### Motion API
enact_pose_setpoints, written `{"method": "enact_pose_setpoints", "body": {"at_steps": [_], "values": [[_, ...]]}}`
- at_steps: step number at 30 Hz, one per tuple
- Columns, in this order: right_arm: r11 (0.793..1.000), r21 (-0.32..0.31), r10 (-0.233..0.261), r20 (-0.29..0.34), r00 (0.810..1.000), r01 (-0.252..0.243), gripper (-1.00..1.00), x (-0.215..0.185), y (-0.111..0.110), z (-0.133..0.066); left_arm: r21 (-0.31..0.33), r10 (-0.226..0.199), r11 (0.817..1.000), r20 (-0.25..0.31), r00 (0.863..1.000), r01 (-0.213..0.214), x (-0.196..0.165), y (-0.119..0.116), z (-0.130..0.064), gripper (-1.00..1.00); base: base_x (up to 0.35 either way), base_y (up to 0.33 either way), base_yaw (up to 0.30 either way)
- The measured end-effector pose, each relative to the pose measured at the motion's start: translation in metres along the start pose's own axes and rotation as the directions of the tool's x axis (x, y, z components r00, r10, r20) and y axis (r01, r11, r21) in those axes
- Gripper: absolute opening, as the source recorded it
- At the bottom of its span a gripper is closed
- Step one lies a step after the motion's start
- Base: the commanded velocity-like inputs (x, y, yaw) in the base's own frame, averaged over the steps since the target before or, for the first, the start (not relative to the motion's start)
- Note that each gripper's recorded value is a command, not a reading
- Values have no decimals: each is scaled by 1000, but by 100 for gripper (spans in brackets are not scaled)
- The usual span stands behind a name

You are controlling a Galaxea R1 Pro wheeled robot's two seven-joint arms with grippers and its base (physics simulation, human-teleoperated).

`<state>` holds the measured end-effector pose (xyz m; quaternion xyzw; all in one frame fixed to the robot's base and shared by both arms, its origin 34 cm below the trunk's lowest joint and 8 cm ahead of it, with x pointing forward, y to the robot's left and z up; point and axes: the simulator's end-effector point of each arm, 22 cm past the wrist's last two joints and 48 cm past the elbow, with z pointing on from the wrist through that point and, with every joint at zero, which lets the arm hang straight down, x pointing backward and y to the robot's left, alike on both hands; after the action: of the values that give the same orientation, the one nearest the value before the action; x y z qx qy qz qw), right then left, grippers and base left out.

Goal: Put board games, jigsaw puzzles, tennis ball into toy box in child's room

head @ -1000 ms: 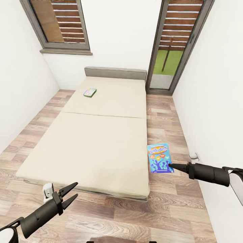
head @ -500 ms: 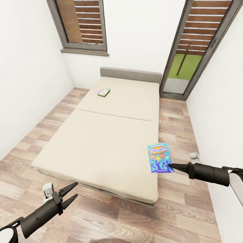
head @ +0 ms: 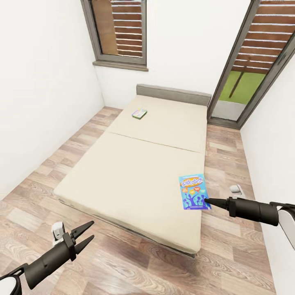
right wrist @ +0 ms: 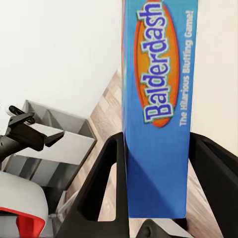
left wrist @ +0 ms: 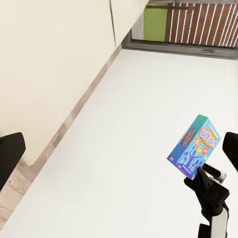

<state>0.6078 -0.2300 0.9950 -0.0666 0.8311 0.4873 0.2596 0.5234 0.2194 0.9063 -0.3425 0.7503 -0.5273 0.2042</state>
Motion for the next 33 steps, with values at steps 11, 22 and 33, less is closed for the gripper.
{"method": "enact_pose_setpoints", "body": {"at_steps": [11,22,33], "values": [[1000,-6,-9,9,1000,10,-100,-4,7,-3,10,10,1000,4,1000,-10,-1,-6,-2,100,0,0,169],[1000,-10,-22,17,1000,22,-100,-8,13,-6,20,20,1000,7,1000,-20,-1,-12,-3,100,0,0,160],[999,-13,-36,25,999,36,-100,-11,20,-8,26,30,999,11,1000,-30,-1,-17,-4,100,0,0,159]]}}
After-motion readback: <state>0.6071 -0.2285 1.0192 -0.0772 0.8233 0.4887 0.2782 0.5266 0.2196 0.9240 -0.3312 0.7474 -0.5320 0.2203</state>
